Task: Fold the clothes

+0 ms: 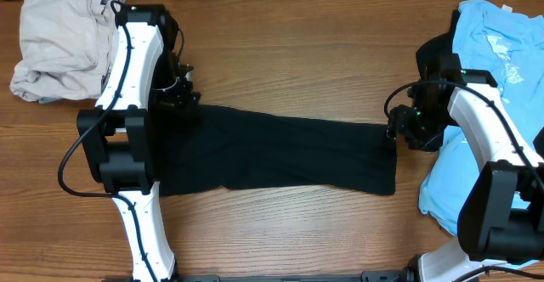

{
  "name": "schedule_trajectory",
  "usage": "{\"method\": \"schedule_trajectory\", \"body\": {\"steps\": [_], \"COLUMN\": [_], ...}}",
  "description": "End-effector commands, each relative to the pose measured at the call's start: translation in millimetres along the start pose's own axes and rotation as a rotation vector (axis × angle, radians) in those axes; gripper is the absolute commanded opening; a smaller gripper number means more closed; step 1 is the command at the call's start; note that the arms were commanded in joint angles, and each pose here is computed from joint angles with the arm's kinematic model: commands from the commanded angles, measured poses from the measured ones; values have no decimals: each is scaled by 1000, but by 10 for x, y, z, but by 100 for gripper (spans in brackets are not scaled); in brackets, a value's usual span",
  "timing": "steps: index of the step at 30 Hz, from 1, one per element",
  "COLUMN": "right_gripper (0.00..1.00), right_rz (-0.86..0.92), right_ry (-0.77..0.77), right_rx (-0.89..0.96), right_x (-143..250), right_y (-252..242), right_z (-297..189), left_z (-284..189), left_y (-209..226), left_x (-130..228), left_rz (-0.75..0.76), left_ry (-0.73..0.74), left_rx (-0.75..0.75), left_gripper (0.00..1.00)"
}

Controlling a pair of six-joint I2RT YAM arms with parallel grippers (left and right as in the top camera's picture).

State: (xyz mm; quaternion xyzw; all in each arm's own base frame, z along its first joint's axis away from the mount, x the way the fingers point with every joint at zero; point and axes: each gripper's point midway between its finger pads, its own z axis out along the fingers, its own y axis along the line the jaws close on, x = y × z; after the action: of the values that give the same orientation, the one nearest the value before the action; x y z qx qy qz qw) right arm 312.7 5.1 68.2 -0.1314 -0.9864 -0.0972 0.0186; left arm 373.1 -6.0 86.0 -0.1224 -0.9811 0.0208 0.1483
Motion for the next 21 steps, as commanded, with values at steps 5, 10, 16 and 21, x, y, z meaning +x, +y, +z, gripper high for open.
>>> {"method": "schedule_trajectory", "body": {"steps": [5,10,16,21], "right_gripper": [70,70,70,71], "right_rz": [-10,-12,-13,-13], "right_ry": [-66,-73,-78,-82], "right_rx": [-12,-13,-14,-14], "right_x": [-157,-176,-189,-196], "right_y": [39,41,44,44], "right_z": [-118,-119,-120,-121], "left_z": [-92,36,216,370], "left_y": [-587,-679,-621,-587], "left_x": [-408,-639,-713,-671], "left_rz": [294,352,357,308], "left_ry": [-191,-231,-193,-122], "left_rx": [182,152,89,54], "left_gripper": [89,78,24,4]}}
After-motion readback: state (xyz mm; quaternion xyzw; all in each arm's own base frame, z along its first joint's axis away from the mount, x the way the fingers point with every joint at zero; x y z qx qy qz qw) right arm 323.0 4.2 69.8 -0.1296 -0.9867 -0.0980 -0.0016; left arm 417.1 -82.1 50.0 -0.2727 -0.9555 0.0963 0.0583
